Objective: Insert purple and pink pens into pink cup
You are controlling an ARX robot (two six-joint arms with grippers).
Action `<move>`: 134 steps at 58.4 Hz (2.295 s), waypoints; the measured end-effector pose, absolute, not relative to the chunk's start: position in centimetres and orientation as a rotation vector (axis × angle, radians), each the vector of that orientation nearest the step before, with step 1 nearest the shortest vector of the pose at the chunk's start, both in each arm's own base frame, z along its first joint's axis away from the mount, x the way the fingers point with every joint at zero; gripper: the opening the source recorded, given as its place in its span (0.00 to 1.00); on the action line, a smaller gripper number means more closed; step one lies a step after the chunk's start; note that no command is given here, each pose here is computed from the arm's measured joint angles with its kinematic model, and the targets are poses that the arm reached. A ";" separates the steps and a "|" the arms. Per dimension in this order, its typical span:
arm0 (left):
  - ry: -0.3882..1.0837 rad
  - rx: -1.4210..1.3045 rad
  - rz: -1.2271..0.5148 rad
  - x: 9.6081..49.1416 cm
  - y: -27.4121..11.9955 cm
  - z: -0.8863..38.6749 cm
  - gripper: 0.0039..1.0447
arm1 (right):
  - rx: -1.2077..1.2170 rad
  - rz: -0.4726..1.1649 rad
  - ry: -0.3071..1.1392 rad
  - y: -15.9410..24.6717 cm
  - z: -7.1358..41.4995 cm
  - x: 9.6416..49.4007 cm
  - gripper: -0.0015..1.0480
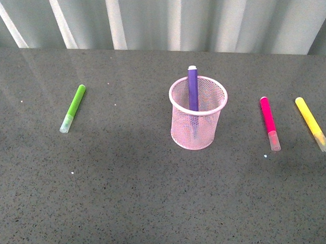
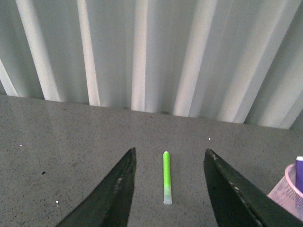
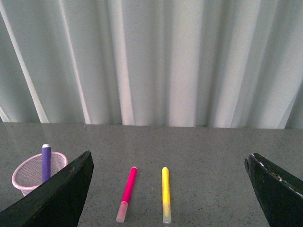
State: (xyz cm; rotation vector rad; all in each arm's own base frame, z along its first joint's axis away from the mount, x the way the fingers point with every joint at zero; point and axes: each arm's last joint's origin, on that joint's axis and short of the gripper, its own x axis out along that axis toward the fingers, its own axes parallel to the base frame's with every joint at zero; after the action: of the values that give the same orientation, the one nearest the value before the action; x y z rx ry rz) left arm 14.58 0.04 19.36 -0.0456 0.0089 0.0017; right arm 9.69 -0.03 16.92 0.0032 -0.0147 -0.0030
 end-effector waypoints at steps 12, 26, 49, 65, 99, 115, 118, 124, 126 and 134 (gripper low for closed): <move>0.004 -0.018 0.002 13.5 0.0 18.4 0.04 | 0.003 -0.003 -0.015 0.0 16.9 9.7 0.93; 0.003 -0.008 0.002 12.4 0.0 17.6 0.03 | 0.003 -0.003 -0.015 0.0 16.9 9.7 0.93; -0.025 -0.007 0.001 11.5 0.0 17.4 0.03 | 0.003 -0.003 -0.015 0.0 16.9 9.7 0.93; -0.024 -0.007 0.002 10.9 0.0 17.4 0.03 | 0.003 -0.003 -0.015 0.0 16.9 9.7 0.93; -0.019 -0.005 0.001 9.7 0.0 17.1 0.03 | 0.003 -0.003 -0.015 0.0 16.9 9.7 0.93; -0.018 -0.005 0.001 9.7 0.0 17.0 0.43 | 0.003 -0.003 -0.015 0.0 16.9 9.7 0.93; -0.019 -0.005 0.001 9.7 0.0 17.1 0.51 | 0.019 -0.015 -0.006 0.0 16.9 9.7 0.93; -0.018 -0.005 0.002 9.7 0.0 17.0 0.68 | 0.094 -0.058 0.007 -0.1 17.7 10.1 0.93; -0.018 -0.005 0.001 9.7 0.0 17.0 0.74 | 0.100 -0.055 -0.015 -0.2 18.4 10.5 0.93; -0.019 -0.004 0.001 9.7 0.0 17.1 0.94 | 0.170 -0.093 -0.094 -1.8 23.9 15.5 0.93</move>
State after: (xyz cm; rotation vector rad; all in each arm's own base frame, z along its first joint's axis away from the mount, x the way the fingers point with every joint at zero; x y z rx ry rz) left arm 9.66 0.01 17.05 -0.0040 -0.0185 0.0015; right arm 15.51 -1.84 23.91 0.1704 -0.0942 -0.0932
